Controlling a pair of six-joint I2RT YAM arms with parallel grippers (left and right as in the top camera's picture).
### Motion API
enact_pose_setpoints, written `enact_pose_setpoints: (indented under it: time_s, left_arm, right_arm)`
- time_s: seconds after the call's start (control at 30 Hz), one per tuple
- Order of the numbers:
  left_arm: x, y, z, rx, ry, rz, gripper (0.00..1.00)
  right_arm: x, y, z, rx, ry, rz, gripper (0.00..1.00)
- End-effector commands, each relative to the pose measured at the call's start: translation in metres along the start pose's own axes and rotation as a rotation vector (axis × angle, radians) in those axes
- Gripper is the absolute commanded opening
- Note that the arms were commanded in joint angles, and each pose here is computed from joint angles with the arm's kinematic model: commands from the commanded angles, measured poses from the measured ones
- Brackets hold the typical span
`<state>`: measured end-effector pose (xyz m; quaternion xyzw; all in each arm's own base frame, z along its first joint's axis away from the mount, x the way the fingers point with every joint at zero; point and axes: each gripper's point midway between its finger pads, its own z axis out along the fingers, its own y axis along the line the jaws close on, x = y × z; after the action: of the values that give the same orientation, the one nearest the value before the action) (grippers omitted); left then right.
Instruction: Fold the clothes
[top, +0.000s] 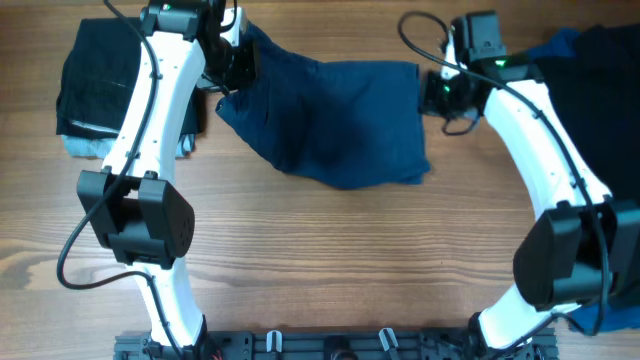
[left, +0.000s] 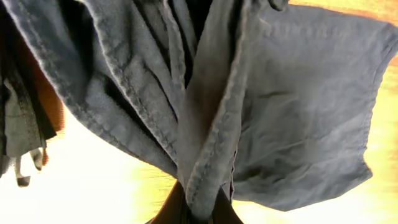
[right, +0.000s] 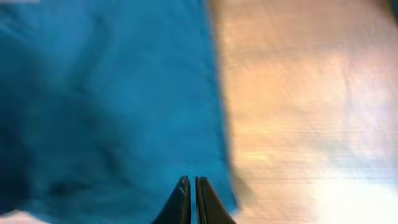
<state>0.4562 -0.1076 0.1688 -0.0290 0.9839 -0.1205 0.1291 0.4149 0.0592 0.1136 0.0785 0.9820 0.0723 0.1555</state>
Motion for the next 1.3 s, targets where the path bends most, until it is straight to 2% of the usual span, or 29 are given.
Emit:
enact_pose_setpoints:
  time_s: [0.0,0.13,0.3,0.5,0.63,0.97,1.07,1.27]
  left_arm:
    - [-0.005,-0.025,-0.023,0.047,-0.063,0.005,0.04]
    - [-0.002,-0.040,-0.021,0.060,-0.062,-0.009,0.04]
    - [-0.003,-0.061,-0.020,0.095,-0.080,-0.022,0.04]
    - [0.001,-0.092,-0.023,0.133,-0.096,0.039,0.04]
    - [-0.003,-0.114,-0.037,0.174,-0.136,0.071,0.04]
    - [0.008,-0.187,-0.038,0.277,-0.204,0.186,0.04]
    - [0.012,-0.197,-0.030,0.284,-0.197,0.204,0.04]
    - [0.024,-0.209,0.014,0.266,-0.127,0.227,0.05]
  right_arm:
    - [0.037,-0.033,0.037,0.045,0.106,-0.006,0.04]
    - [0.067,-0.009,0.067,-0.153,0.139,-0.046,0.04]
    - [0.103,-0.019,0.084,-0.141,0.211,-0.017,0.04]
    - [0.138,-0.028,0.109,-0.140,0.218,0.048,0.04]
    - [0.143,-0.029,0.110,-0.137,0.227,0.057,0.04]
    - [0.150,-0.030,0.109,-0.130,0.256,0.062,0.04]
    - [0.150,-0.030,0.109,-0.131,0.256,0.062,0.05]
    - [0.150,-0.030,0.109,-0.133,0.256,0.064,0.08]
